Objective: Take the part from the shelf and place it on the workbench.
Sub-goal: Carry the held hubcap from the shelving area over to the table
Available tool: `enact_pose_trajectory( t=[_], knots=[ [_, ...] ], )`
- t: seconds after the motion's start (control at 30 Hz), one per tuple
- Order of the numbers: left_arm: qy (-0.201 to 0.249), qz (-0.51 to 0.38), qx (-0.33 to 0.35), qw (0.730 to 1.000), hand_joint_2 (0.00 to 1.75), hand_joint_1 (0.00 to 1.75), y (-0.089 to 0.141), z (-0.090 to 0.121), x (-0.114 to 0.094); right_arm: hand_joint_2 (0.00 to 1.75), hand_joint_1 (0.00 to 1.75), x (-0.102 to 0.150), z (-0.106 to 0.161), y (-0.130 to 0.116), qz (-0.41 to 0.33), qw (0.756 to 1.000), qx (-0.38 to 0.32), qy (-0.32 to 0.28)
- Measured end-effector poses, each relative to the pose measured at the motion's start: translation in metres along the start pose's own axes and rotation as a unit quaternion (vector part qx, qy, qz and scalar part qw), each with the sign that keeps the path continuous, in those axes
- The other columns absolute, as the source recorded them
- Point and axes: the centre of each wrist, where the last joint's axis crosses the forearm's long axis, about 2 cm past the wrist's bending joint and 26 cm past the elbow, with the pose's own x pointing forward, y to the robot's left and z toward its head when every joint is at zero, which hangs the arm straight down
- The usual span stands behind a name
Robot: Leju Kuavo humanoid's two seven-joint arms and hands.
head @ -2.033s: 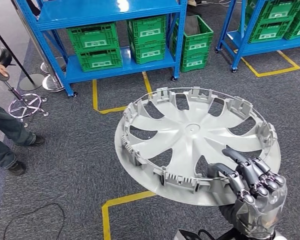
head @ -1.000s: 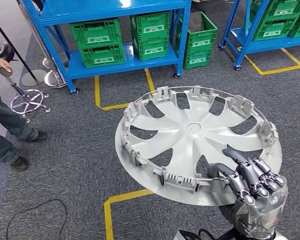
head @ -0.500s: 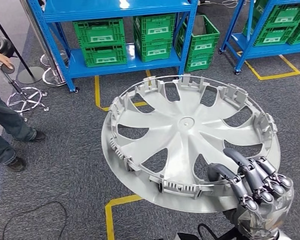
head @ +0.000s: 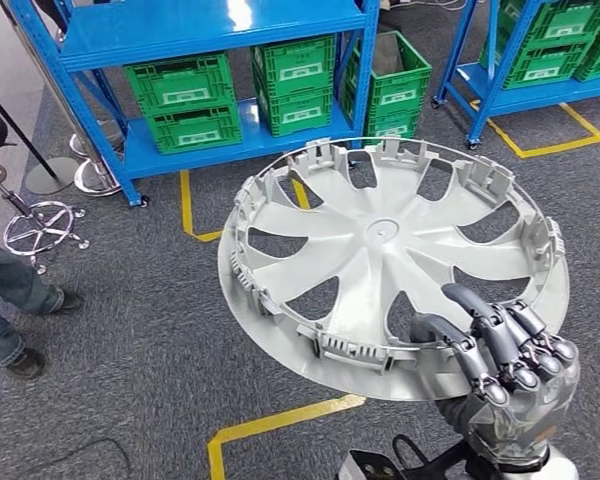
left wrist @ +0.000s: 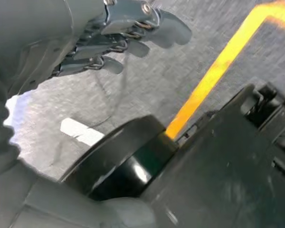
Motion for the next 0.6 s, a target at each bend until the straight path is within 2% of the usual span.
enact_pose_trajectory(
  t=[0.2, 0.33, 0.6],
  knots=[
    [0.004, -0.001, 0.012, 1.000, 1.75, 0.00, 0.0014, 0.0014, -0.0061, 1.75, 1.75, 0.0005, 0.0012, 0.0047, 0.000, 1.000, 0.005, 0.000],
    [-0.001, 0.001, 0.018, 1.000, 1.75, 0.00, 0.0031, -0.0003, -0.0009, 1.75, 1.75, 0.0006, 0.0012, 0.0060, -0.001, 1.000, 0.006, 0.002],
    [0.002, 0.002, 0.014, 1.000, 1.75, 0.00, -0.0005, 0.0011, -0.0037, 1.75, 1.75, 0.0003, 0.0013, 0.0080, -0.001, 1.000, 0.007, 0.002]
  ],
)
